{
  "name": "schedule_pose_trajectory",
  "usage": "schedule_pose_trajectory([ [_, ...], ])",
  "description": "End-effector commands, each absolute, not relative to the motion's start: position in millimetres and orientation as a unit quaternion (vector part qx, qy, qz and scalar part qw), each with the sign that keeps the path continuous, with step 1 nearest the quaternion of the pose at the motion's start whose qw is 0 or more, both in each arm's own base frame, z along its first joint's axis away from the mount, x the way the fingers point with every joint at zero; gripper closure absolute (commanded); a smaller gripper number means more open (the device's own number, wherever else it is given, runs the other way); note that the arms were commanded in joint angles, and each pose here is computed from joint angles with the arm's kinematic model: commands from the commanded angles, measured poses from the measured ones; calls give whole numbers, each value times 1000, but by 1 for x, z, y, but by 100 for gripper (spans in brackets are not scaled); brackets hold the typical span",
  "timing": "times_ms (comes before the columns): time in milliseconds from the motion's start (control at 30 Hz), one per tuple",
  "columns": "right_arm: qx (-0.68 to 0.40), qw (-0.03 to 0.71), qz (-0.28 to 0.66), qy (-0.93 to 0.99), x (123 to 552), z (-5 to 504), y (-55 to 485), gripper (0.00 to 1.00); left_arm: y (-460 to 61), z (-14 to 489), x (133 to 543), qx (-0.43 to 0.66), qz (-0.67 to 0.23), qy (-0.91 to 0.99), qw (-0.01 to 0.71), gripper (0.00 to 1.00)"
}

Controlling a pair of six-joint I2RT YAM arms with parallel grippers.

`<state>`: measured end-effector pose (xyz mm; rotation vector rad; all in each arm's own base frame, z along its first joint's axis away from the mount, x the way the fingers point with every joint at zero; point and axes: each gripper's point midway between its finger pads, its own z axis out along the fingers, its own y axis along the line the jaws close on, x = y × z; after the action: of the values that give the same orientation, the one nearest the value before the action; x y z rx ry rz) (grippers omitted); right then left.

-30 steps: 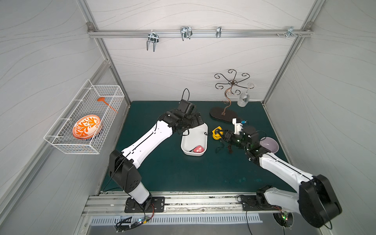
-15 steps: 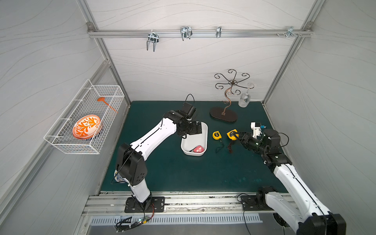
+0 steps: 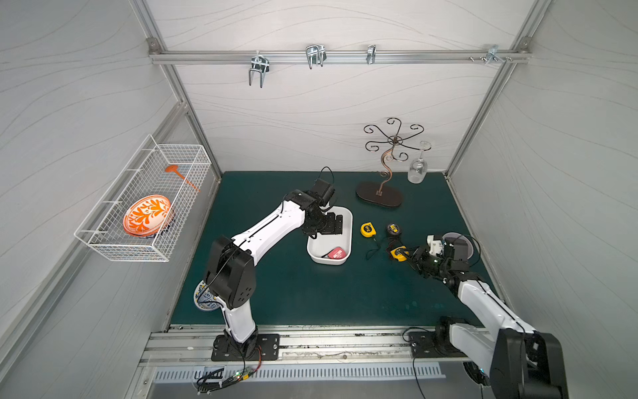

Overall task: Take the tape measure out of the storage box
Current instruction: Place the tape measure at the center of the board.

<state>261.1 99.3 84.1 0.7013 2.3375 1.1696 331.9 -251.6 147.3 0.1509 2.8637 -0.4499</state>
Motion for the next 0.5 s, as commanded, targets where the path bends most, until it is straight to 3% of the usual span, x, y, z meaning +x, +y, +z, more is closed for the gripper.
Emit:
schedule_pose_trajectory([
  [0,238,226,408,852,263,83,96,97,-252,139,330,68,-148,980,112,1],
  [300,256,190,370,873,254,53,89,93,-251,132,329,70,-149,980,112,1],
  [467,265,173,350,882,248,47,85,78,-249,131,328,72,-145,980,111,1],
])
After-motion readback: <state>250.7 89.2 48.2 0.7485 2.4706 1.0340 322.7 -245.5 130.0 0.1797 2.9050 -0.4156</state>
